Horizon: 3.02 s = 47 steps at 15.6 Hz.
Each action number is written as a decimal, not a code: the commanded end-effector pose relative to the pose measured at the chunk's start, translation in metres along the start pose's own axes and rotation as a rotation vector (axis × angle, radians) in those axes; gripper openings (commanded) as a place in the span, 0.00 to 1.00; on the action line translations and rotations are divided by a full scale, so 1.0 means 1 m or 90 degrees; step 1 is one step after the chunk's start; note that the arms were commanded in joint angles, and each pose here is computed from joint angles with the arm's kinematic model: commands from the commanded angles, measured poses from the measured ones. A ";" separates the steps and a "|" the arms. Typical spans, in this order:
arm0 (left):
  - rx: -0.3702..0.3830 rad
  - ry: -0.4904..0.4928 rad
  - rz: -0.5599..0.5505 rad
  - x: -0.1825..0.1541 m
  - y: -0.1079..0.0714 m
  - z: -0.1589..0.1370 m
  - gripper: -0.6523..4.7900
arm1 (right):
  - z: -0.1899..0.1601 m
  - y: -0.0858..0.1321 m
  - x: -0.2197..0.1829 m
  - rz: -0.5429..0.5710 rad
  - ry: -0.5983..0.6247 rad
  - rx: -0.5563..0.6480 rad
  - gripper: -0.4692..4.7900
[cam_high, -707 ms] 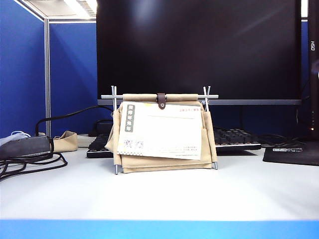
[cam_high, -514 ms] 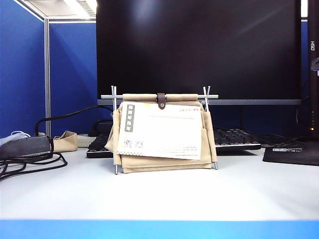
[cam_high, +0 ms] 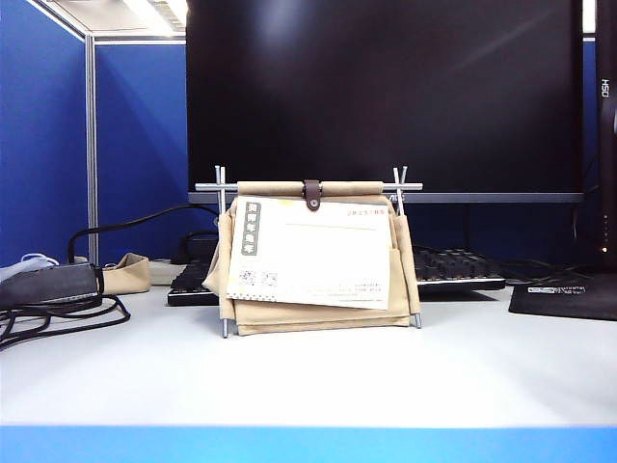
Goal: Turn one page of the calendar.
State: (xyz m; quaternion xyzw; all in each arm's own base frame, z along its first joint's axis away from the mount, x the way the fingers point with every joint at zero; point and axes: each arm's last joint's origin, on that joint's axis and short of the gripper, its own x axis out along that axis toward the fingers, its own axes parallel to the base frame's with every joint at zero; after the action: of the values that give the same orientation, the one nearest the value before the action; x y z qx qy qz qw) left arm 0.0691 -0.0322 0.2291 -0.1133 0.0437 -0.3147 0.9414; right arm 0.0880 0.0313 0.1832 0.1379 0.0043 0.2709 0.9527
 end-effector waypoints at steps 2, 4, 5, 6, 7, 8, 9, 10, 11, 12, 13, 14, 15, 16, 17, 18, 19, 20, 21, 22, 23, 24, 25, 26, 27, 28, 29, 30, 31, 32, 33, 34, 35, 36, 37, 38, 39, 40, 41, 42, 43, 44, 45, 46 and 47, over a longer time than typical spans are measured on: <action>0.058 0.004 0.001 0.010 -0.007 0.043 0.18 | 0.056 0.018 -0.005 0.020 -0.118 -0.076 0.25; 0.049 0.044 0.011 0.025 -0.003 0.052 0.28 | 0.083 0.024 0.000 0.010 -0.125 -0.116 0.25; 0.041 0.065 0.014 0.034 0.000 0.051 0.31 | 0.094 0.025 0.006 0.008 -0.116 -0.123 0.25; 0.035 0.087 0.005 0.043 0.003 0.049 0.40 | 0.106 0.026 0.015 0.011 -0.099 -0.131 0.25; 0.025 0.118 -0.025 0.055 0.007 0.044 0.56 | 0.117 0.026 0.032 0.034 -0.062 -0.128 0.25; 0.015 0.140 -0.040 0.064 0.010 0.041 0.61 | 0.126 0.023 0.054 0.064 -0.003 -0.112 0.25; 0.009 0.155 -0.044 0.069 0.013 0.038 0.63 | 0.129 0.019 0.075 0.096 0.056 -0.092 0.25; 0.004 0.165 -0.041 0.073 0.014 0.036 0.63 | 0.128 0.012 0.101 0.146 0.131 -0.059 0.28; 0.001 0.172 -0.040 0.075 0.015 0.035 0.63 | 0.123 0.002 0.128 0.196 0.206 -0.016 0.38; 0.002 0.172 -0.041 0.075 0.015 0.035 0.63 | 0.117 -0.008 0.151 0.231 0.268 0.027 0.56; 0.002 0.171 -0.041 0.074 0.015 0.035 0.63 | 0.106 -0.020 0.175 0.244 0.324 0.069 0.71; 0.002 0.171 -0.041 0.074 0.015 0.035 0.63 | 0.093 -0.035 0.193 0.258 0.356 0.097 0.71; 0.003 0.171 -0.040 0.074 0.015 0.035 0.63 | 0.071 -0.050 0.211 0.276 0.394 0.131 0.71; 0.002 0.173 -0.041 0.074 0.015 0.034 0.63 | 0.058 -0.061 0.216 0.273 0.411 0.153 0.71; 0.001 0.175 -0.040 0.074 0.015 0.034 0.63 | 0.045 -0.071 0.220 0.263 0.432 0.175 0.71; 0.002 0.178 -0.039 0.074 0.015 0.034 0.63 | 0.034 -0.078 0.223 0.267 0.446 0.192 0.71; 0.001 0.180 -0.039 0.074 0.015 0.033 0.63 | 0.027 -0.083 0.226 0.276 0.449 0.201 0.71; 0.001 0.180 -0.039 0.074 0.015 0.033 0.63 | 0.022 -0.085 0.228 0.281 0.448 0.204 0.71; 0.001 0.180 -0.039 0.074 0.015 0.033 0.63 | 0.019 -0.087 0.230 0.287 0.446 0.207 0.71; 0.001 0.180 -0.039 0.074 0.015 0.033 0.63 | 0.016 -0.089 0.232 0.291 0.444 0.208 0.71; 0.001 0.180 -0.038 0.074 0.015 0.033 0.63 | 0.013 -0.090 0.234 0.291 0.442 0.207 0.71; 0.001 0.180 -0.038 0.074 0.015 0.033 0.63 | 0.011 -0.092 0.235 0.290 0.442 0.207 0.71; 0.000 0.180 -0.038 0.074 0.015 0.033 0.63 | 0.008 -0.093 0.237 0.291 0.440 0.206 0.71; 0.000 0.180 -0.038 0.074 0.015 0.033 0.63 | 0.005 -0.094 0.238 0.290 0.440 0.206 0.71; 0.000 0.180 -0.038 0.074 0.015 0.033 0.63 | 0.001 -0.097 0.239 0.288 0.440 0.206 0.71; 0.000 0.180 -0.038 0.074 0.015 0.033 0.63 | -0.003 -0.098 0.241 0.287 0.441 0.209 0.71; 0.001 0.179 -0.037 0.074 0.015 0.033 0.63 | -0.007 -0.100 0.243 0.285 0.441 0.216 0.71; 0.001 0.179 -0.036 0.074 0.015 0.033 0.63 | -0.010 -0.102 0.244 0.282 0.441 0.224 0.71; 0.001 0.179 -0.036 0.074 0.015 0.033 0.63 | -0.013 -0.104 0.246 0.280 0.438 0.229 0.71; 0.000 0.180 -0.037 0.074 0.015 0.033 0.63 | -0.016 -0.106 0.249 0.270 0.436 0.224 0.71; 0.001 0.179 -0.037 0.074 0.015 0.033 0.63 | -0.018 -0.108 0.251 0.259 0.437 0.221 0.71; 0.001 0.179 -0.037 0.074 0.015 0.033 0.63 | -0.018 -0.109 0.253 0.256 0.435 0.218 0.71; 0.001 0.179 -0.036 0.074 0.015 0.033 0.63 | -0.017 -0.110 0.255 0.256 0.433 0.217 0.71; 0.001 0.179 -0.036 0.074 0.015 0.033 0.63 | -0.016 -0.110 0.257 0.257 0.430 0.214 0.71; 0.001 0.179 -0.036 0.074 0.015 0.033 0.63 | -0.015 -0.110 0.259 0.259 0.428 0.212 0.71; 0.001 0.179 -0.036 0.074 0.015 0.033 0.63 | -0.014 -0.110 0.260 0.261 0.425 0.209 0.71; 0.001 0.178 -0.035 0.074 0.016 0.033 0.63 | -0.014 -0.110 0.260 0.261 0.423 0.208 0.71; 0.002 0.177 -0.024 0.074 0.016 0.033 0.63 | -0.016 -0.110 0.260 0.261 0.426 0.210 0.71; 0.003 0.177 -0.023 0.074 0.016 0.034 0.63 | -0.020 -0.111 0.260 0.262 0.430 0.215 0.71; 0.003 0.177 -0.022 0.074 0.016 0.034 0.63 | -0.024 -0.112 0.260 0.271 0.438 0.228 0.71; 0.003 0.177 -0.022 0.074 0.016 0.033 0.63 | -0.032 -0.112 0.261 0.281 0.450 0.245 0.70; 0.003 0.177 -0.022 0.074 0.016 0.033 0.63 | -0.037 -0.111 0.262 0.284 0.458 0.250 0.71; 0.002 0.177 -0.022 0.074 0.016 0.033 0.63 | -0.040 -0.111 0.263 0.284 0.461 0.252 0.71; 0.002 0.177 -0.022 0.074 0.016 0.033 0.63 | -0.042 -0.108 0.264 0.290 0.463 0.249 0.71; 0.002 0.177 -0.022 0.074 0.016 0.033 0.63 | -0.042 -0.108 0.265 0.296 0.458 0.245 0.71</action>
State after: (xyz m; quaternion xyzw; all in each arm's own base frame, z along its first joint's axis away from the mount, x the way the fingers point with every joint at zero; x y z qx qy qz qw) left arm 0.1426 -0.0581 0.2552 -0.0689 0.1778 -0.3433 0.9197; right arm 0.3643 0.0899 0.1281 0.2123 0.3697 0.4919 0.7591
